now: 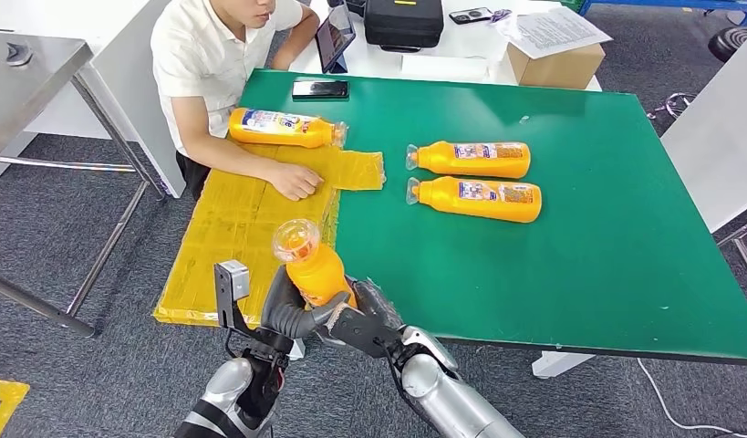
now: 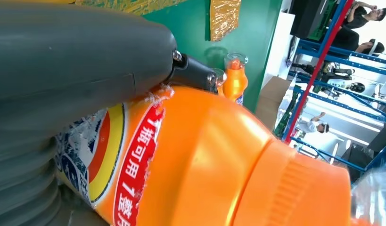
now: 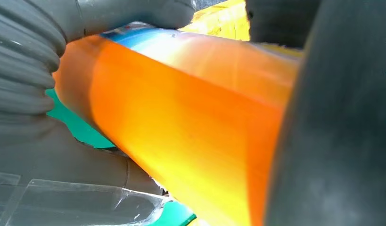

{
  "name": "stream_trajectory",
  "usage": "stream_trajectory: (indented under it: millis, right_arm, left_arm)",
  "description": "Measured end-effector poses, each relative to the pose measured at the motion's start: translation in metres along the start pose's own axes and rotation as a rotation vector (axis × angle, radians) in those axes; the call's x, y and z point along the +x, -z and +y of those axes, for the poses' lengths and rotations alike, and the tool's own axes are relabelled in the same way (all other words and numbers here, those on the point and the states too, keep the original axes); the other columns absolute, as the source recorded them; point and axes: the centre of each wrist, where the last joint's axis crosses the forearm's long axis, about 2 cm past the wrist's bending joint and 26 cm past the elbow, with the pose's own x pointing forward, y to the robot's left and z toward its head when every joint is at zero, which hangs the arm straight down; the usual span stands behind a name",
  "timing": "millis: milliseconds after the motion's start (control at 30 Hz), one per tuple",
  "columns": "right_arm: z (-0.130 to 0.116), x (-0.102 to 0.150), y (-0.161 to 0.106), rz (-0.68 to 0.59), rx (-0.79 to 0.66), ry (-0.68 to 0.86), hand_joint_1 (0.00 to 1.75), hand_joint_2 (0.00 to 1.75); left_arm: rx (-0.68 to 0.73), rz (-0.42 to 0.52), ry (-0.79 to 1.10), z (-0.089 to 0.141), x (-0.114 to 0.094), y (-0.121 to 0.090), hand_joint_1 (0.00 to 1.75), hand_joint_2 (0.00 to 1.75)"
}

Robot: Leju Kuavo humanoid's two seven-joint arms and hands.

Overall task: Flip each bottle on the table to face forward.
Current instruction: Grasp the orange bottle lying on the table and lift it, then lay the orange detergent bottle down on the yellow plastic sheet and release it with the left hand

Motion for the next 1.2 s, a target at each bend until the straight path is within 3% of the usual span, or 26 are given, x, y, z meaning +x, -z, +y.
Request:
stream_trajectory:
  millis: [33, 167, 300, 433, 533, 700, 833, 933, 1100, 1200]
  right_arm:
    - [0.001, 0.001, 0.000, -0.012, -0.007, 0.007, 0.00, 1.75]
    - [0.008, 0.006, -0.005, -0.084, -0.085, 0.049, 0.00, 0.00]
    - [0.018, 0.019, -0.008, -0.172, -0.229, 0.050, 0.00, 0.00]
    - [0.023, 0.041, -0.009, -0.242, -0.563, 0.044, 0.00, 0.00]
    - [0.006, 0.051, -0.014, -0.216, -0.832, 0.041, 0.00, 0.00]
    - [-0.028, 0.059, -0.028, -0.213, -1.070, 0.001, 0.00, 0.00]
    - [-0.055, 0.061, -0.044, -0.199, -1.236, -0.024, 0.00, 0.00]
    - [-0.065, 0.059, -0.054, -0.187, -1.298, -0.028, 0.00, 0.00]
    - [-0.069, 0.059, -0.057, -0.186, -1.326, -0.015, 0.00, 0.00]
    - [-0.069, 0.059, -0.057, -0.184, -1.332, -0.006, 0.00, 0.00]
  left_arm:
    - [0.001, -0.003, -0.003, 0.000, 0.000, 0.000, 1.75, 1.75]
    - [0.009, -0.037, -0.034, 0.000, 0.006, 0.004, 1.75, 1.75]
    - [0.054, -0.078, -0.087, 0.004, 0.015, 0.008, 1.75, 1.75]
    - [0.164, -0.123, -0.097, 0.020, 0.028, 0.008, 1.75, 1.75]
    - [0.240, -0.165, -0.054, 0.029, 0.036, 0.004, 1.75, 1.75]
    - [0.332, -0.219, 0.017, 0.037, 0.047, 0.003, 1.75, 1.75]
    - [0.412, -0.301, 0.374, 0.049, 0.057, 0.011, 1.75, 1.75]
    - [0.369, -0.312, 0.720, 0.059, 0.061, 0.024, 1.75, 1.75]
    - [0.191, -0.165, 1.212, 0.070, 0.057, 0.044, 1.75, 1.75]
    - [0.129, -0.097, 1.332, 0.074, 0.057, 0.052, 1.75, 1.75]
